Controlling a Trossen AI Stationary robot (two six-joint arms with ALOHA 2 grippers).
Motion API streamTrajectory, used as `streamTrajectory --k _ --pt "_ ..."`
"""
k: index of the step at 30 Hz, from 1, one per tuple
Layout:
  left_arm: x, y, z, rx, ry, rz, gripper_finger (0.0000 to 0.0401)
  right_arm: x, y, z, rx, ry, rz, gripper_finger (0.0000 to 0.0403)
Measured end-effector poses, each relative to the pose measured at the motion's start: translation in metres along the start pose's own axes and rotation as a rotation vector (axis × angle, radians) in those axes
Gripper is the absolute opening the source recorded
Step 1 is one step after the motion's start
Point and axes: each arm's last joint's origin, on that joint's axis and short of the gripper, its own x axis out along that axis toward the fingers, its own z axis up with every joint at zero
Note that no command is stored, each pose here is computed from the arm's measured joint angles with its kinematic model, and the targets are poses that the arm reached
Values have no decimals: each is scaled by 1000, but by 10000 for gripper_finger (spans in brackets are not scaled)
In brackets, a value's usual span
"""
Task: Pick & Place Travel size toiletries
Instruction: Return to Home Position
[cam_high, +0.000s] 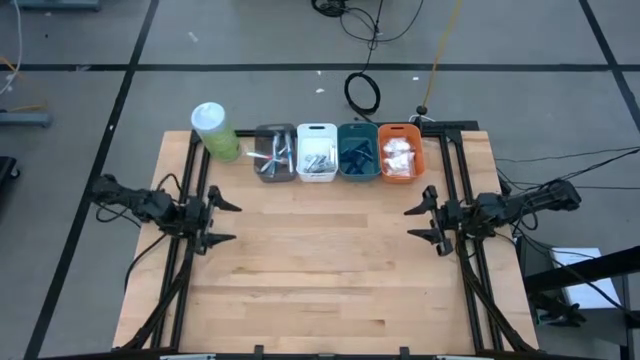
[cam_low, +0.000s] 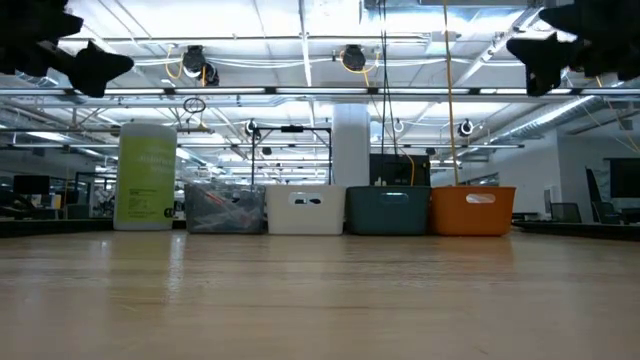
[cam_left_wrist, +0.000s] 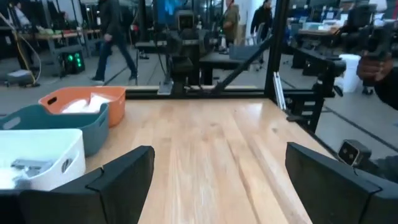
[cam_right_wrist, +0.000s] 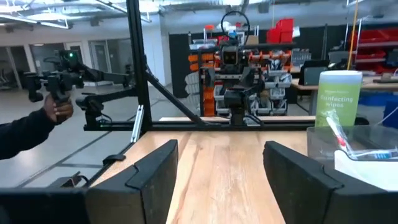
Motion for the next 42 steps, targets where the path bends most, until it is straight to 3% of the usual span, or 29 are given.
streamTrajectory --k 4,6,11,20,42 --pt "6 -1 -11 -16 -25 -4 351 0 -1 -19 -3 -34 3 224" --pt "9 -2 -22 -21 7 -2 351 -1 -1 -15 16 -92 7 224" --pt "14 -3 -33 -55 -20 -4 351 0 0 -19 24 -62 29 224" --pt "14 -3 -34 -89 -34 -5 351 0 0 -26 19 19 26 224" --pt "14 -3 -34 -88 -33 -5 351 0 0 -26 65 16 25 224"
